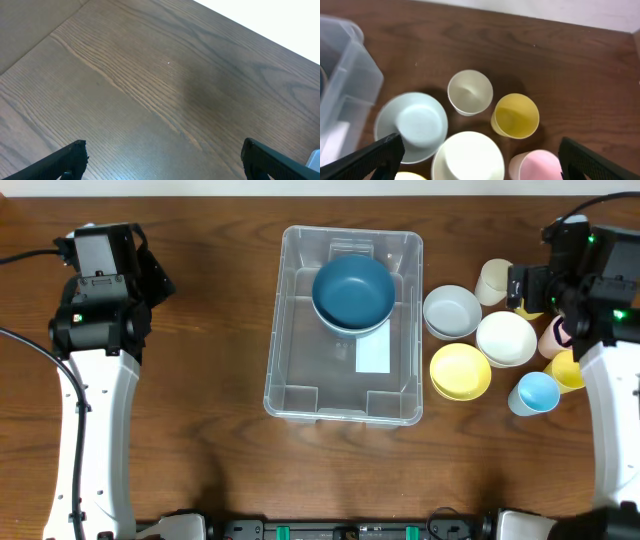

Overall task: Pack container
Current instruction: 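Reach the right gripper to the yellow cup and grasp its rim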

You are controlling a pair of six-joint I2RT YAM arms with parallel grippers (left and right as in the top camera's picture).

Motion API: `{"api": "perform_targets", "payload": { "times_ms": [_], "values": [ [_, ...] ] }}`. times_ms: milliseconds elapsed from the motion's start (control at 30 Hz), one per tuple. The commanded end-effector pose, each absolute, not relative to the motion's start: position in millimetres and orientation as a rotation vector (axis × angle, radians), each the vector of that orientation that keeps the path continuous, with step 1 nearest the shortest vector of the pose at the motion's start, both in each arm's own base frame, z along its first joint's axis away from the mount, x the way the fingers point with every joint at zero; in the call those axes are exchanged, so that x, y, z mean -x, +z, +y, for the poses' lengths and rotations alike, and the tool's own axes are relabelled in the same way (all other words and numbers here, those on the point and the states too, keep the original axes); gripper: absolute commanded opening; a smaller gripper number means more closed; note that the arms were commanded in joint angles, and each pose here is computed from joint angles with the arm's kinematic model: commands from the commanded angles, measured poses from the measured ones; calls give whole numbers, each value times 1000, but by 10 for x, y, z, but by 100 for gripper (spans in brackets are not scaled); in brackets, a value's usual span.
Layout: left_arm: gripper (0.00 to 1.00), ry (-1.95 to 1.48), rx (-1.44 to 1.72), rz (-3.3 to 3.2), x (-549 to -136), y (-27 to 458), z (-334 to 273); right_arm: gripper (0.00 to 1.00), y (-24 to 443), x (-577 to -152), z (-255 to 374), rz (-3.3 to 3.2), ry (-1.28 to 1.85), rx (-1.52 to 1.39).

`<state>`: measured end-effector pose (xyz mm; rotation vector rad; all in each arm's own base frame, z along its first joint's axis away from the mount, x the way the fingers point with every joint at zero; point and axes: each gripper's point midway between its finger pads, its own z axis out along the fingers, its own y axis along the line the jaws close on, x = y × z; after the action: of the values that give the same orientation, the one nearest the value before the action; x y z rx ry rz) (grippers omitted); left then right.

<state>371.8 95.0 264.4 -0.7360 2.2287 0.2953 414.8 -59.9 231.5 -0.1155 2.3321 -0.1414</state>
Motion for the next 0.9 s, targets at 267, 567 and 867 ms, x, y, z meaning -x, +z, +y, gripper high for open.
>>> {"api": "perform_targets", "payload": {
  "times_ms": [267,567,867],
  "values": [
    [98,320,738,2208,-3701,2723,997,99,2177,-4250,-1188,2356,-252,44],
    [98,320,738,2208,-3701,2723,997,96,2532,-4168,-1698,2259,-97,-225],
    [98,320,738,2208,-3701,2723,997,91,2277,-4314,-1907,2423,-55,-232]
  ]
}}
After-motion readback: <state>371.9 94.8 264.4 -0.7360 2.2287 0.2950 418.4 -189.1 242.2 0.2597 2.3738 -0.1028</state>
